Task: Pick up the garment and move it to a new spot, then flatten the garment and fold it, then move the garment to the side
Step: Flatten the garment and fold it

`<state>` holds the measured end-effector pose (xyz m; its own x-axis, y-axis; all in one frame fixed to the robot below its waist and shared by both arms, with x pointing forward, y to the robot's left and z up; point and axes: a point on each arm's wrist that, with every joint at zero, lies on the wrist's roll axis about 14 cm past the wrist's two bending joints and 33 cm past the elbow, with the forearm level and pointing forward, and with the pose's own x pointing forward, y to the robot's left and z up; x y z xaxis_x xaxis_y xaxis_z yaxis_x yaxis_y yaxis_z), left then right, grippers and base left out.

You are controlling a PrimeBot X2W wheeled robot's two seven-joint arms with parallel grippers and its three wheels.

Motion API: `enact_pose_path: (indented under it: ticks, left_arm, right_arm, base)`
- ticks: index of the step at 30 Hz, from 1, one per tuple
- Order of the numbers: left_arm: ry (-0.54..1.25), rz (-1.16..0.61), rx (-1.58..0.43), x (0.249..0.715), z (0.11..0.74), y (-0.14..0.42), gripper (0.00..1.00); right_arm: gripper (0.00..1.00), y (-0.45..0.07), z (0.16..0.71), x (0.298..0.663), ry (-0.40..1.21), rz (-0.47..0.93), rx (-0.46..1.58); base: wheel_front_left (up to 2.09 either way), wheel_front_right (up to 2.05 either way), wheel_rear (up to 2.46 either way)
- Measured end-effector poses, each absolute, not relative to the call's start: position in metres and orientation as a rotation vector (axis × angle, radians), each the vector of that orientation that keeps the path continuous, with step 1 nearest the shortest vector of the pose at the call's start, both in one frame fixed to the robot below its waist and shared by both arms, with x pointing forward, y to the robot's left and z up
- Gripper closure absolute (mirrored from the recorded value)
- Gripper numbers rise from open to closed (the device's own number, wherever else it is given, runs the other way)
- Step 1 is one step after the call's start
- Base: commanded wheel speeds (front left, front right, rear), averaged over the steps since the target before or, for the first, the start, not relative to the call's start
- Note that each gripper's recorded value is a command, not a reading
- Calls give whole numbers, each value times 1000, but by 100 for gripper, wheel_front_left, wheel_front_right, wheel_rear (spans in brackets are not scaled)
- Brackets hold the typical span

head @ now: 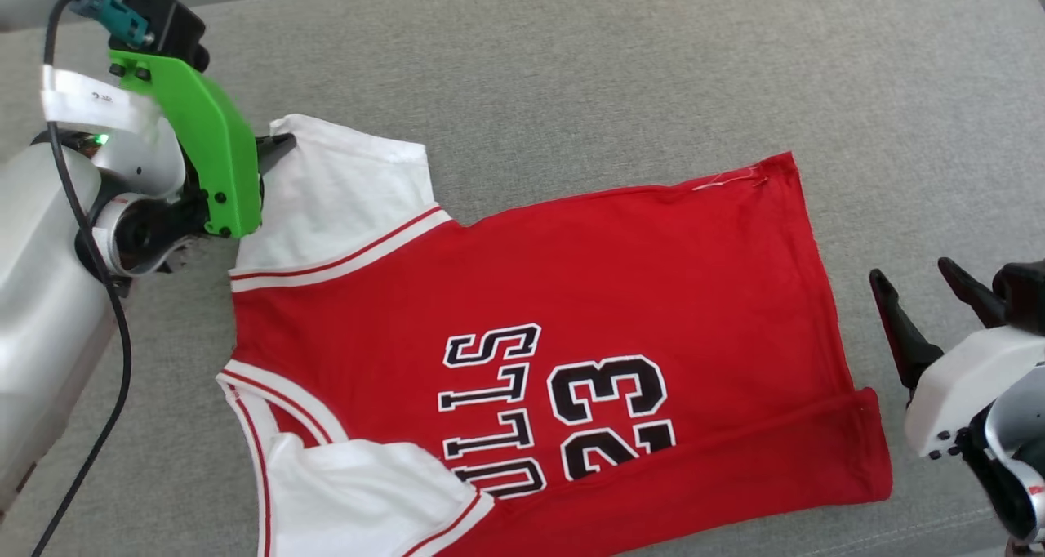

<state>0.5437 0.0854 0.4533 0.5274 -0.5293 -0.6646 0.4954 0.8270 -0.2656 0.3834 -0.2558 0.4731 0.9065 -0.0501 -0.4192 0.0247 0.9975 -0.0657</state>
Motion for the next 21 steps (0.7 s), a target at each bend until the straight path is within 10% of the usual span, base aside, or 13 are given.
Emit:
enact_pose_path:
  ticks: [21]
  left_arm:
    - [683, -665, -21, 486, 485, 95, 100]
  right_arm:
    - [0, -241, 430, 475, 873, 150, -162]
  base:
    - [0, 0, 0]
